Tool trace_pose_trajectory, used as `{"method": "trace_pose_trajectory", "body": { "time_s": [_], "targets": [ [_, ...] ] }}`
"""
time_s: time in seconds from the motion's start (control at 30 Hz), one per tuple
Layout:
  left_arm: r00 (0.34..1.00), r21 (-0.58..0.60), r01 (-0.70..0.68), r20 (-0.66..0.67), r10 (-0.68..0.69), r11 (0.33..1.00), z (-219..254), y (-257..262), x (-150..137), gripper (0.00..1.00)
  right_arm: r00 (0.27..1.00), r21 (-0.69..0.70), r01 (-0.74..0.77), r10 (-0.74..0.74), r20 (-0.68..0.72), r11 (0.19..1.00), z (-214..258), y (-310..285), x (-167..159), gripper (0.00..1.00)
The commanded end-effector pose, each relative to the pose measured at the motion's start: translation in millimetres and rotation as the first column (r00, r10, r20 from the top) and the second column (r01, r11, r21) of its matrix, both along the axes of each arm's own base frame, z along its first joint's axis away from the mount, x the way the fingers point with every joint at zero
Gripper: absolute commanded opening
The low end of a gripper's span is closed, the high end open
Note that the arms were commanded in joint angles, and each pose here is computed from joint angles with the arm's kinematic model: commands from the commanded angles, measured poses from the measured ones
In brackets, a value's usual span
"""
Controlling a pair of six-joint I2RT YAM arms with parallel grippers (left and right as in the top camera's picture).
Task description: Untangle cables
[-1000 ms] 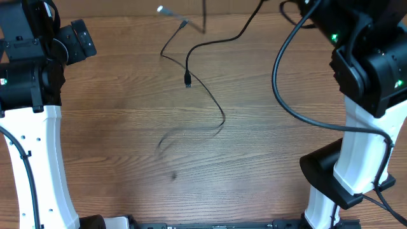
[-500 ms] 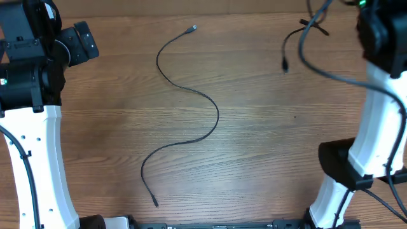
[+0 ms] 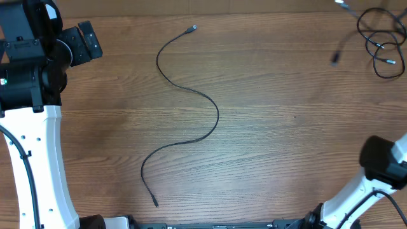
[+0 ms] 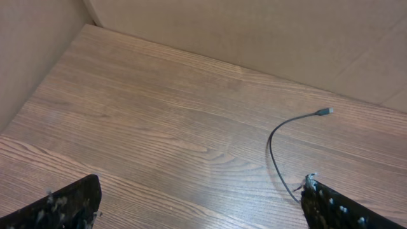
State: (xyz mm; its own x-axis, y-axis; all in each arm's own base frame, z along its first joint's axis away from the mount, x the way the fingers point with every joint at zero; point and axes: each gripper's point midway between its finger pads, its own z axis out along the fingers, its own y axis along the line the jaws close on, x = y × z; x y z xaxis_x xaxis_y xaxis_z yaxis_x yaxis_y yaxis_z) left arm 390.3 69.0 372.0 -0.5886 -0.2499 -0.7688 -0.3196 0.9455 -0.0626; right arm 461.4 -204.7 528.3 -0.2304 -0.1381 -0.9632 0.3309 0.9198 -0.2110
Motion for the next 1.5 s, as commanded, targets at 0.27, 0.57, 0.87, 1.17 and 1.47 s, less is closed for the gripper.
{"method": "trace_pose_trajectory", "body": {
  "time_s": [0.27,0.57,0.87,1.17,1.47],
  "targets": [
    [0.998,-0.03,0.06,0.005,-0.06,0.998,0,-10,2,1.0,0.991,0.181,0.093,-0.074,-0.11,0.979,-68,-112,-40,0.04],
    [0.997,-0.045,0.068,-0.034,-0.07,0.997,-8,-13,-4,0.96,0.99,0.155,0.119,-0.104,-0.099,0.981,-93,-150,-28,0.04],
    [0.991,-0.03,0.092,-0.095,-0.095,0.995,-17,-14,-14,0.94,0.991,0.039,0.129,-0.128,-0.03,0.991,-68,-167,-34,0.04],
    [0.99,-0.026,0.098,-0.102,-0.1,0.995,-19,-14,-15,0.92,0.96,0.132,0.271,-0.257,-0.111,0.954,-98,-228,-105,0.04],
    [0.989,-0.03,0.098,-0.111,-0.101,0.995,-20,-15,-16,0.9,0.962,0.364,0.217,-0.135,-0.237,0.906,-230,-251,-103,0.04]
  ]
}}
